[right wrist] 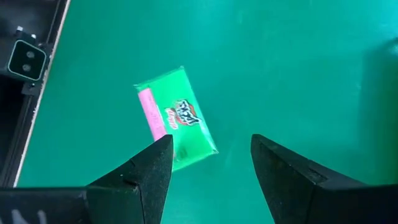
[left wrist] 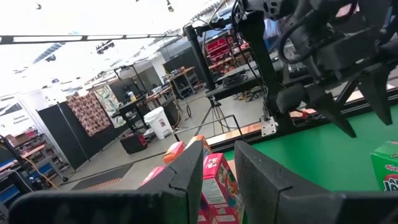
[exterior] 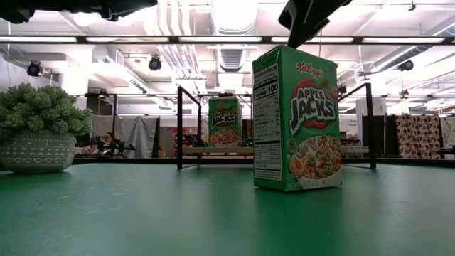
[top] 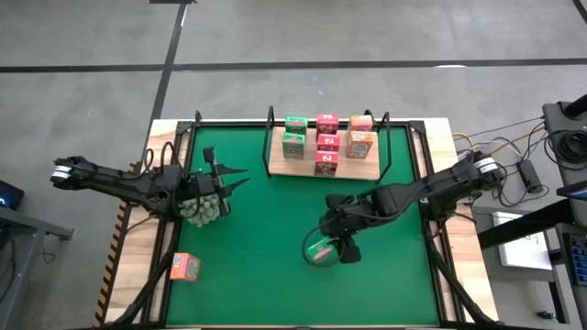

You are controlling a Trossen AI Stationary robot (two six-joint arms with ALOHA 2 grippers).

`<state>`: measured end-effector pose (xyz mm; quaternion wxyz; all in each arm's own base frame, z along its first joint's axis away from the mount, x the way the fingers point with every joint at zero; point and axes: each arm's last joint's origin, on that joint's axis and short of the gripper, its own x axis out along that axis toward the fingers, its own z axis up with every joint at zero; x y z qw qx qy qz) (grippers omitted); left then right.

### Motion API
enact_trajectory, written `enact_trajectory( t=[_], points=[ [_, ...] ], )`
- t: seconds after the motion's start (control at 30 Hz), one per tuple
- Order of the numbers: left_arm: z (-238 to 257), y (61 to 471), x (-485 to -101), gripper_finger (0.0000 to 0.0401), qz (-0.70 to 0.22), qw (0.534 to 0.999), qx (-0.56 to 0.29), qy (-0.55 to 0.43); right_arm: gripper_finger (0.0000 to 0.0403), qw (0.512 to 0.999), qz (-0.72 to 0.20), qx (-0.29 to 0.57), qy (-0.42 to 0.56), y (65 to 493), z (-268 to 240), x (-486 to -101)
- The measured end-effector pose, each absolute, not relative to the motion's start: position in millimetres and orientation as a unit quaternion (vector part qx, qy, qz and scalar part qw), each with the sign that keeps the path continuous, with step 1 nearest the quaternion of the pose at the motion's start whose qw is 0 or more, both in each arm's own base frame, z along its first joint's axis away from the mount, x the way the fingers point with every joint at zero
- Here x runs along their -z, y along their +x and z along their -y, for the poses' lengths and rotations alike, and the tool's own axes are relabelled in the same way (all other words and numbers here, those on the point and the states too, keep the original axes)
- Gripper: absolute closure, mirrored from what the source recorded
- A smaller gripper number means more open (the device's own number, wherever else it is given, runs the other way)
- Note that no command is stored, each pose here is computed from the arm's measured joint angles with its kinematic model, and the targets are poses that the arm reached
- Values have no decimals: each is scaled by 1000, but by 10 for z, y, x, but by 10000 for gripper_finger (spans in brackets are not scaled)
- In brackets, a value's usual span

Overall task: Stack cereal on shelf
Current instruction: Put the green cereal box on the shelf aligned with the other green cereal boxes

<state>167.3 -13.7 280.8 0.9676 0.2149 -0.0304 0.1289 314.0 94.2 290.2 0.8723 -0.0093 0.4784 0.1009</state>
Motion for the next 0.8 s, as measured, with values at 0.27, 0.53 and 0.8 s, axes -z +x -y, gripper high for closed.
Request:
enact_trajectory(
  t=[0.27,0.53,0.8],
  points=[
    [137,1679,-2803,325,29,968,-129,212,197,856,-498,-139,-3,3243,-1038,-2722],
    [138,1682,-2802,325,29,968,-129,212,197,859,-485,-160,-31,3312,-1112,-2682],
    [138,1682,-2809,325,33,968,-129,211,197,866,-476,-143,-49,3318,-1100,-2722]
  ],
)
